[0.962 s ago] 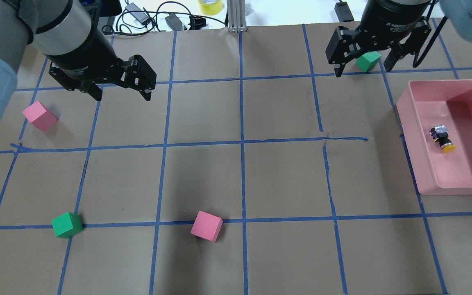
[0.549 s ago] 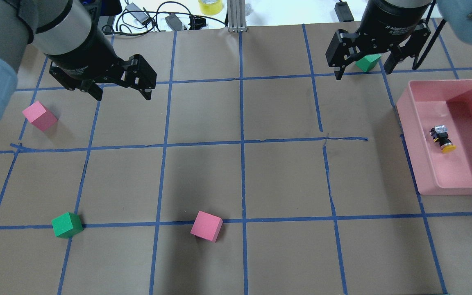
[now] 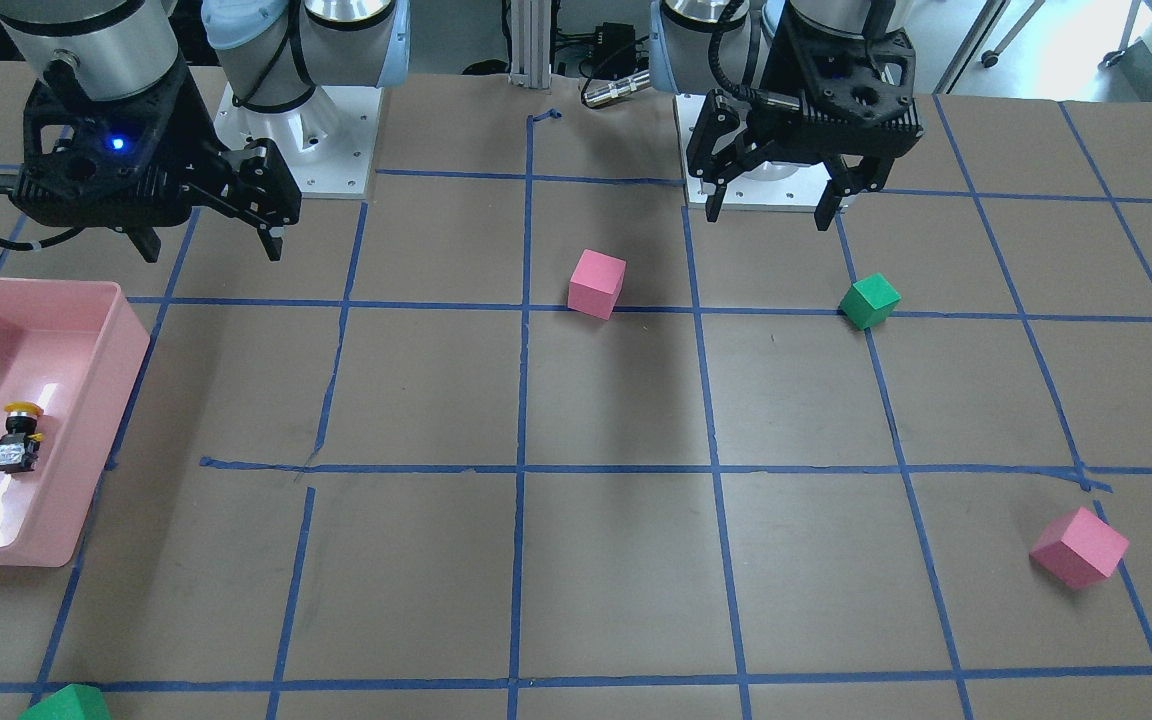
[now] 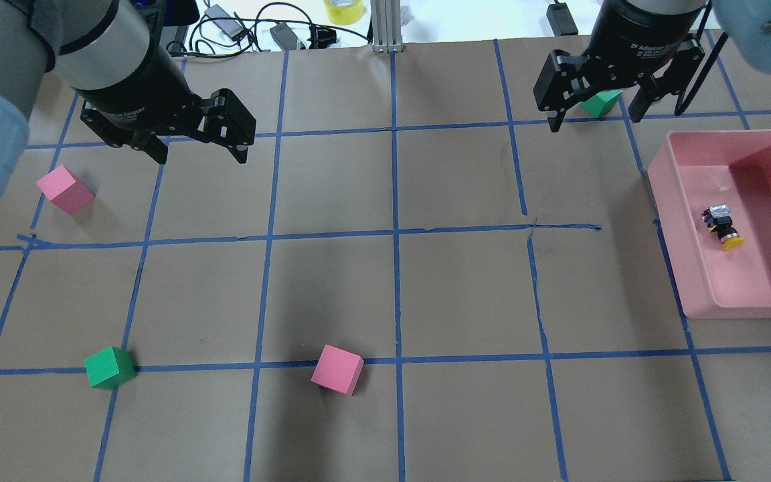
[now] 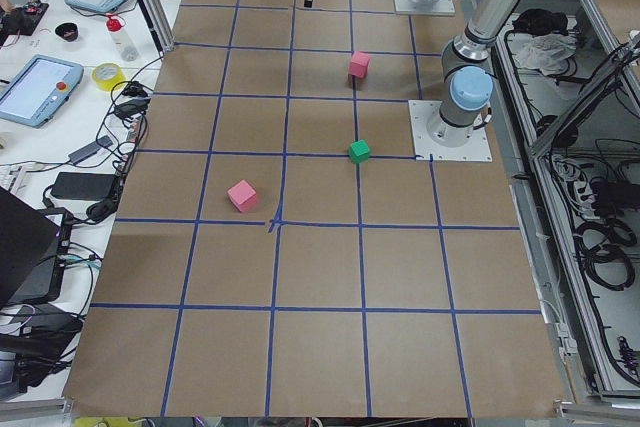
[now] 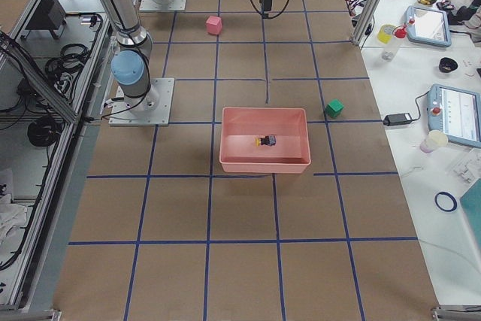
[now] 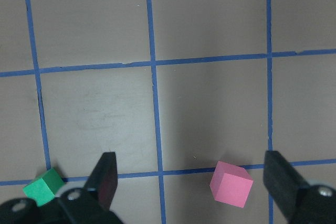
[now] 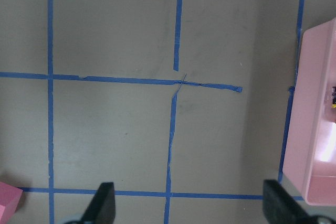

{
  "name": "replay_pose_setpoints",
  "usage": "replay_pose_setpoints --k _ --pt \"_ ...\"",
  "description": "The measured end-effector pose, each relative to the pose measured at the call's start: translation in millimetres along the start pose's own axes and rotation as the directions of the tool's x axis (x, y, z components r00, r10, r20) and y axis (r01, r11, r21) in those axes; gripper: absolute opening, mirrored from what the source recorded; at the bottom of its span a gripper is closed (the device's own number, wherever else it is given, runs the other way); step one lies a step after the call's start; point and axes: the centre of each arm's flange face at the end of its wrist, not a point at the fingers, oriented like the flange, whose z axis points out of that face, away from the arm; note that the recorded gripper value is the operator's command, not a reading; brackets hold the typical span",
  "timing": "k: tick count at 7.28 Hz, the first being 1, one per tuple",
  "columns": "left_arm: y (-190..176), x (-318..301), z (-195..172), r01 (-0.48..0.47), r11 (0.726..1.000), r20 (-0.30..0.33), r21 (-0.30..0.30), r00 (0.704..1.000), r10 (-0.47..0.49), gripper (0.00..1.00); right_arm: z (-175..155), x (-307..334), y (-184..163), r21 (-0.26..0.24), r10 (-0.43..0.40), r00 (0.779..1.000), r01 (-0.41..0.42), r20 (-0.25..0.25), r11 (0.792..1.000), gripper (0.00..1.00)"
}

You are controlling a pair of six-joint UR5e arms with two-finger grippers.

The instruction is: Align button upright

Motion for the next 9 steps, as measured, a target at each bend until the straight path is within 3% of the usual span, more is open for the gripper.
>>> replay_pose_setpoints --k 5,7,9 --pt "0 0 0 0.0 1.0 0.0 0.0 1.0 0.0 1.0 0 8 -3 0.008 0.014 1.0 -0.014 0.004 1.0 1.0" --pt "0 0 0 0.0 1.0 0.0 0.0 1.0 0.0 1.0 4 60 -12 0.005 0.076 0.997 -0.076 0.01 0.997 1.0" --pt "0 0 0 0.0 1.0 0.0 0.001 1.0 0.0 1.0 10 136 -17 0.014 0.085 0.996 -0.085 0.005 0.996 1.0"
